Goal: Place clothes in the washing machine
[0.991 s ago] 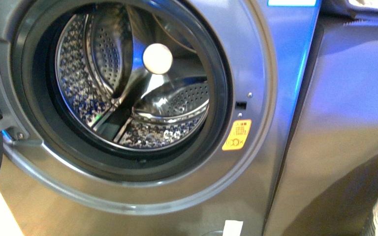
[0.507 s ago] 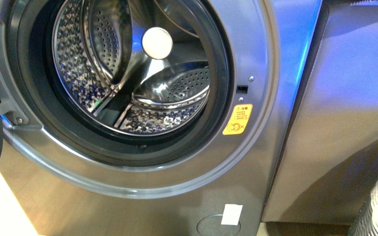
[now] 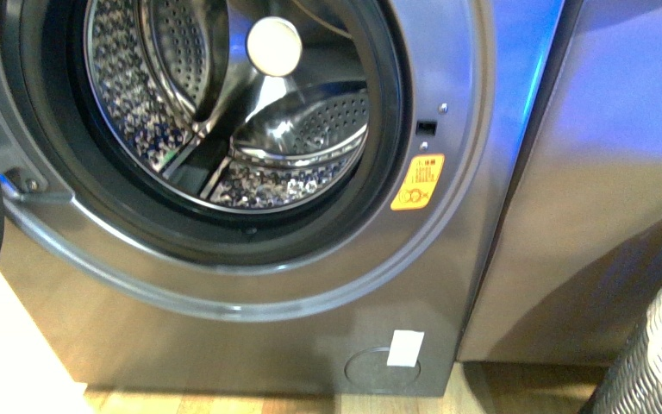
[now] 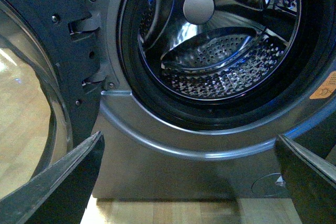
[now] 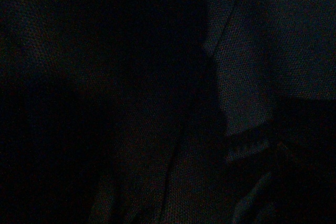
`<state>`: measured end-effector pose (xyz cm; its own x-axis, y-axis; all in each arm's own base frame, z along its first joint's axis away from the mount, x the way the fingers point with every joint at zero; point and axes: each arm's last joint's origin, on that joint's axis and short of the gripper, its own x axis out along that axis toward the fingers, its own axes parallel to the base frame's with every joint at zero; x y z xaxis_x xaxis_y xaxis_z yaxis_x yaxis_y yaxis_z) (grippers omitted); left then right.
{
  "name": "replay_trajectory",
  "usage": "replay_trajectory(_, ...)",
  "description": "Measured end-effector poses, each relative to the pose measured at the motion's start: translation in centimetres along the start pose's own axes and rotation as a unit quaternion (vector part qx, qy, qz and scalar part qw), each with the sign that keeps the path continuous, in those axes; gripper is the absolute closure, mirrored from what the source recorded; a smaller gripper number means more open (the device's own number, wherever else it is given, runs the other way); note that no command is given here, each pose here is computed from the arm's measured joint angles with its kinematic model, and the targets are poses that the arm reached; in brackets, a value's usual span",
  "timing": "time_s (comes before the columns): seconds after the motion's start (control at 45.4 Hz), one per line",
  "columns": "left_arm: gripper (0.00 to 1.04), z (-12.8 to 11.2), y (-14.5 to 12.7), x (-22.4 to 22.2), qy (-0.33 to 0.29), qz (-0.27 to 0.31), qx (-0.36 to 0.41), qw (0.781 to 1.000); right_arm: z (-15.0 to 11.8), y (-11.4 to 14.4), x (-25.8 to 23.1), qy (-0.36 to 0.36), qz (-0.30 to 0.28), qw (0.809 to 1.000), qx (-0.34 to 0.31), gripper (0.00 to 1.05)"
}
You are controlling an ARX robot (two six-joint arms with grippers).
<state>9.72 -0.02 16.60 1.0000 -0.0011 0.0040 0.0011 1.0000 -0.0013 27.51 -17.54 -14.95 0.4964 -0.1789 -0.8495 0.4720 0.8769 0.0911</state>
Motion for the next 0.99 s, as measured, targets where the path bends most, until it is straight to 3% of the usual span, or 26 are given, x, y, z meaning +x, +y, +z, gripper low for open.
replay_trajectory(0.419, 0.06, 0.00, 0.00, 0.00, 0.000, 0.000, 0.000, 1.000, -0.31, -0.42, 0.26, 0.002, 0.008, 1.000, 0.008, 0.08)
replay_trajectory(0.551, 0.06, 0.00, 0.00, 0.00, 0.000, 0.000, 0.000, 1.000, -0.45, -0.45, 0.33, 0.001, 0.009, 1.000, 0.009, 0.25)
replay_trajectory(0.705, 0.06, 0.00, 0.00, 0.00, 0.000, 0.000, 0.000, 1.000, -0.55, -0.55, 0.36, 0.000, 0.010, 1.000, 0.015, 0.54)
replay_trajectory(0.991, 0.06, 0.00, 0.00, 0.00, 0.000, 0.000, 0.000, 1.000, -0.68, -0.62, -0.38, -0.011, 0.009, 1.000, 0.020, 0.98)
